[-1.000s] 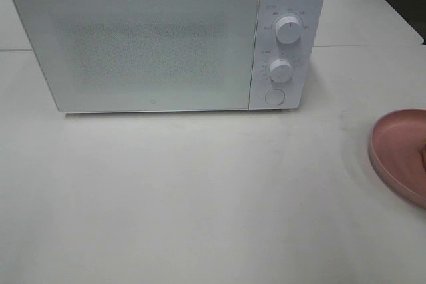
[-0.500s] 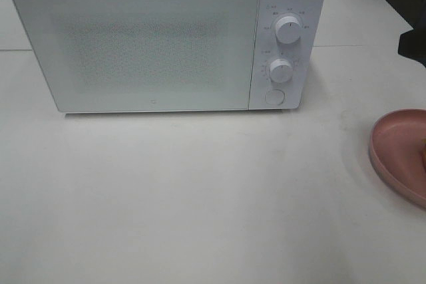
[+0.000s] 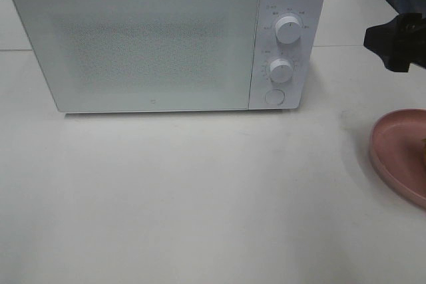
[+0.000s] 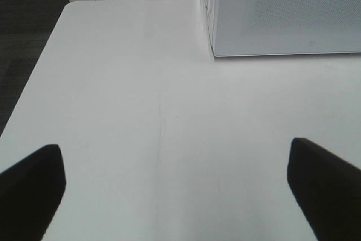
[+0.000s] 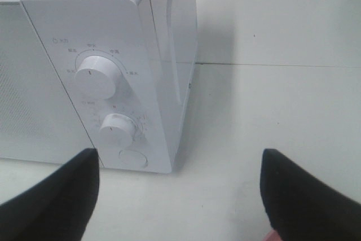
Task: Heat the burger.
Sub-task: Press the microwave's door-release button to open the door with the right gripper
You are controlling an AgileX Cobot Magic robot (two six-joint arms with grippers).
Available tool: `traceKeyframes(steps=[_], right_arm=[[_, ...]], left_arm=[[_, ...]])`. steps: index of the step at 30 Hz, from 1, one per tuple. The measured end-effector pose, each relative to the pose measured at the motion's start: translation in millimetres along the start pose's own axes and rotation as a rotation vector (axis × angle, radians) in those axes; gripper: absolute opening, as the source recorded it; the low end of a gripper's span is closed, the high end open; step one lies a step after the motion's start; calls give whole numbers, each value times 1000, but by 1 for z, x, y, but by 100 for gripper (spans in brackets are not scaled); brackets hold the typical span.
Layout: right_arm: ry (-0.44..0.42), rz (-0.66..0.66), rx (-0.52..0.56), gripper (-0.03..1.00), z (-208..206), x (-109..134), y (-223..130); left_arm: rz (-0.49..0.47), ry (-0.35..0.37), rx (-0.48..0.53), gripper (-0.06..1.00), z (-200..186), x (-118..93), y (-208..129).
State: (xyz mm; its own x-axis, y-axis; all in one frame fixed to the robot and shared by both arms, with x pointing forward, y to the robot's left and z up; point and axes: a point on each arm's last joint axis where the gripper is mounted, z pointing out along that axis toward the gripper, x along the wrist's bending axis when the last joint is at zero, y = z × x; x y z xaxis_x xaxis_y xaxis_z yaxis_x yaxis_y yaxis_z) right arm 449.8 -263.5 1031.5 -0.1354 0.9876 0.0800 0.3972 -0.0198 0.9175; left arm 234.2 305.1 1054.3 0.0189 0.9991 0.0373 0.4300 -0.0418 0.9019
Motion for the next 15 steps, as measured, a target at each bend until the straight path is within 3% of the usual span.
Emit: traceKeyframes(steps=[6, 15], right_arm=[[20, -42, -64, 75, 19, 0, -13], [-1, -80, -60, 75, 39, -1, -33]], left_arm=[[0, 0, 0, 100, 0, 0, 0], [0, 0, 0, 100, 0, 0, 0]])
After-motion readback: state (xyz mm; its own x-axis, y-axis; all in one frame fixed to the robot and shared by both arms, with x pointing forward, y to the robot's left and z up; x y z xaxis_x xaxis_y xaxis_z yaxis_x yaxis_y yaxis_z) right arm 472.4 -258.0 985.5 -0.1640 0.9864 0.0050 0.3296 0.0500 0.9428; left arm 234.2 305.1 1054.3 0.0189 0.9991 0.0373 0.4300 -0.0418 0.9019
